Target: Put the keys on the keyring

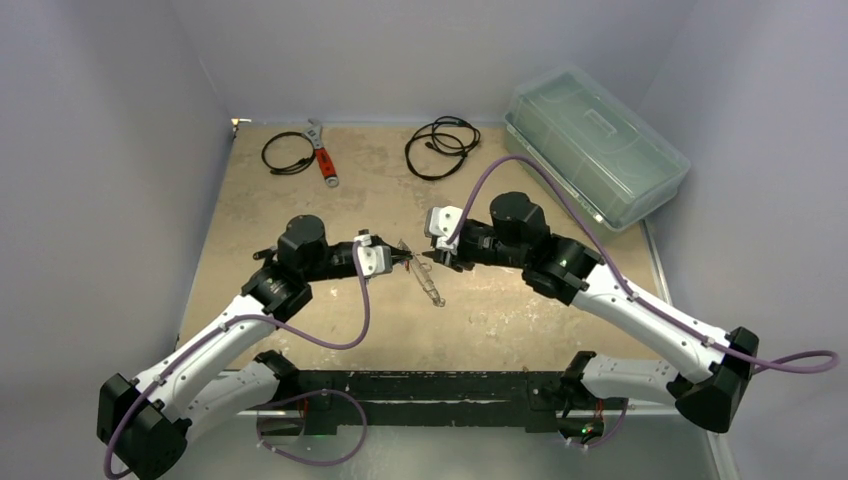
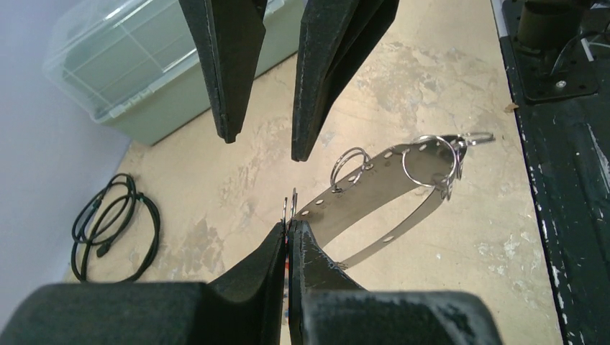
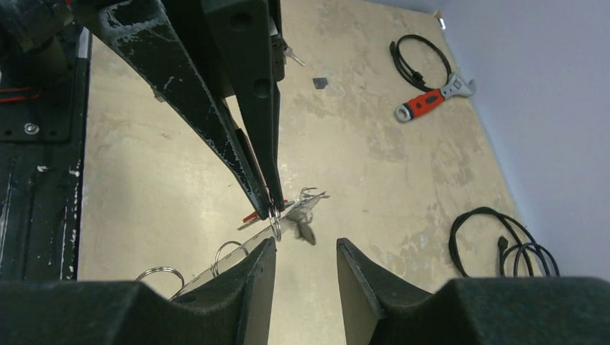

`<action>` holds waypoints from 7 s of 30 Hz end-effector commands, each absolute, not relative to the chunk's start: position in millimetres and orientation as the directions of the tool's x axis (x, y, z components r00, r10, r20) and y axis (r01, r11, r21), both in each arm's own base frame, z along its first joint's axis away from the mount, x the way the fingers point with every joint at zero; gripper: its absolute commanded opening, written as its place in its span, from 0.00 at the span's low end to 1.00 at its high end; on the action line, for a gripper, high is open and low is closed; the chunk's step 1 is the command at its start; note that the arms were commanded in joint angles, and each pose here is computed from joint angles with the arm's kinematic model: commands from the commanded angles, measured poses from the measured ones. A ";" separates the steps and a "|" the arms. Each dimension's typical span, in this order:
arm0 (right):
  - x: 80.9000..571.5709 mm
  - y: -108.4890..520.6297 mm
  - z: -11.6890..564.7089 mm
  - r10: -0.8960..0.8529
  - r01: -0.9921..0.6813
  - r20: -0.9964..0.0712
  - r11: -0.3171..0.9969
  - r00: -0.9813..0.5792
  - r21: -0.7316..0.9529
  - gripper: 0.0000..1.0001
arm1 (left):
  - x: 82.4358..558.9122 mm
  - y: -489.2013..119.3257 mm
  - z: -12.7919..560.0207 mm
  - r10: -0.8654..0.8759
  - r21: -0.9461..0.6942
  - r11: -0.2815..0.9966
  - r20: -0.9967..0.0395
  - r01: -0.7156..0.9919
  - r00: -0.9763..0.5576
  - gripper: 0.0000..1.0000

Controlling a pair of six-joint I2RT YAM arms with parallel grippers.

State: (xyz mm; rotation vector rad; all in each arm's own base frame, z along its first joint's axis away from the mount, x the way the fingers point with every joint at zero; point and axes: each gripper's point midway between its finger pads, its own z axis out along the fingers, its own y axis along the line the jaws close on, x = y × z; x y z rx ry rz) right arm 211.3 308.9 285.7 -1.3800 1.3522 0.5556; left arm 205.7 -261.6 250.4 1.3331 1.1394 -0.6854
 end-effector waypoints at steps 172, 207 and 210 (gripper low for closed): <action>189.9 336.9 305.4 -0.289 -0.929 -0.905 0.103 0.313 -0.355 0.00 | 185.8 -251.2 264.1 0.271 0.707 0.100 -0.697 0.700 0.664 0.34; 190.5 328.1 337.5 -0.194 -0.891 -0.904 0.187 0.380 -0.415 0.00 | 185.7 -265.3 289.9 0.075 0.553 0.155 -0.833 0.819 0.548 0.25; 187.5 328.7 339.7 -0.181 -0.892 -0.904 0.176 0.386 -0.416 0.00 | 189.2 -264.9 287.7 0.086 0.542 0.166 -0.840 0.824 0.536 0.23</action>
